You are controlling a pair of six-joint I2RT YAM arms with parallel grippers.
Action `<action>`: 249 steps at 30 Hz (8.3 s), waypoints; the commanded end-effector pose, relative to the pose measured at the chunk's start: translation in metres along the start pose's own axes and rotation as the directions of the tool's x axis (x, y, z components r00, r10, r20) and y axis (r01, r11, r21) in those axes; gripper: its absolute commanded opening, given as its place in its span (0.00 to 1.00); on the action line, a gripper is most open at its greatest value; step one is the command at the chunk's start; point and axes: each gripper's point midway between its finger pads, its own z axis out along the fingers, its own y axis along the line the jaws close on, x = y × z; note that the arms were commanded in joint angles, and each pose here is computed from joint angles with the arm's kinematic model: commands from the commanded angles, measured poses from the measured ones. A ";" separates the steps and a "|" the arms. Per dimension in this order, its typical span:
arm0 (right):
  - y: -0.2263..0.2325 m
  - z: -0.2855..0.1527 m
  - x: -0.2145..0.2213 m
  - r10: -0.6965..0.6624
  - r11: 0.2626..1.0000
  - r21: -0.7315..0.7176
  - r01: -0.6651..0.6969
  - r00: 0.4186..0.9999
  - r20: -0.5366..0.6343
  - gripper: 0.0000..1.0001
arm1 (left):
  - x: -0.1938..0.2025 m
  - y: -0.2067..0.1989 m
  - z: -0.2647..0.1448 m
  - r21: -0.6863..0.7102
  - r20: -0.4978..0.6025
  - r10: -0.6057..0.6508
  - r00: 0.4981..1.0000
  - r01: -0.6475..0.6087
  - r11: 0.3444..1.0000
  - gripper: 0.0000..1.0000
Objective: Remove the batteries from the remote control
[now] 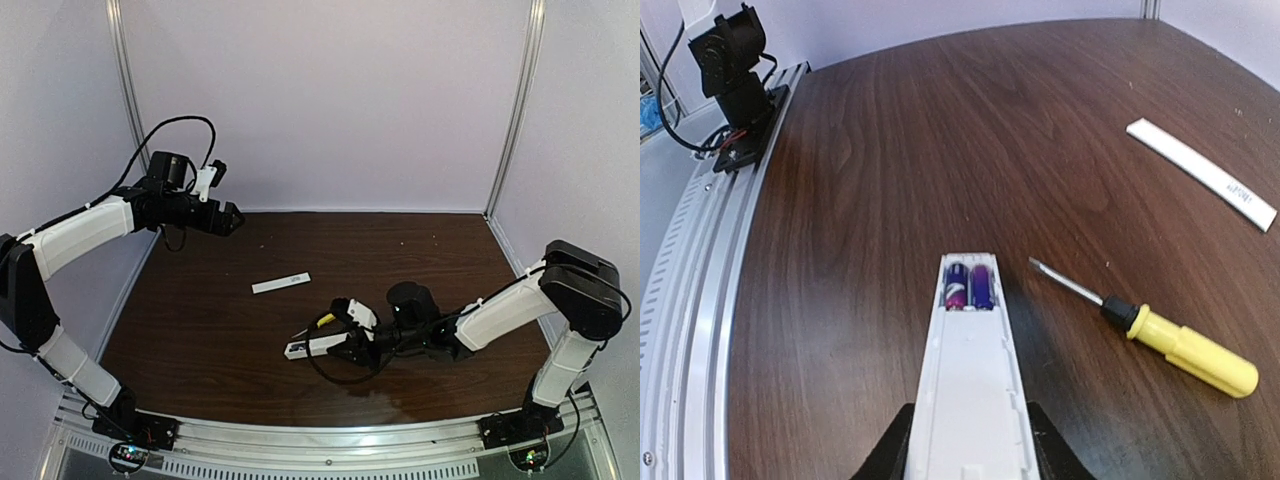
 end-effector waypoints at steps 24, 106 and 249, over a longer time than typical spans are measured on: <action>-0.009 -0.003 0.077 0.067 0.996 0.074 -0.047 0.950 -0.304 0.39 | -0.011 -0.010 -0.007 0.039 0.045 0.033 0.998 -0.035 0.999 0.97; -0.061 -0.109 -0.037 0.179 0.876 0.457 -0.152 0.984 -0.015 1.00 | 0.100 -0.221 0.042 0.597 -0.109 0.439 0.892 -0.295 0.746 0.77; 0.015 -0.099 -0.118 0.343 0.913 -0.170 -0.371 0.923 -0.173 0.38 | 0.096 -0.311 -0.031 0.879 0.187 0.410 0.893 -0.339 0.336 0.00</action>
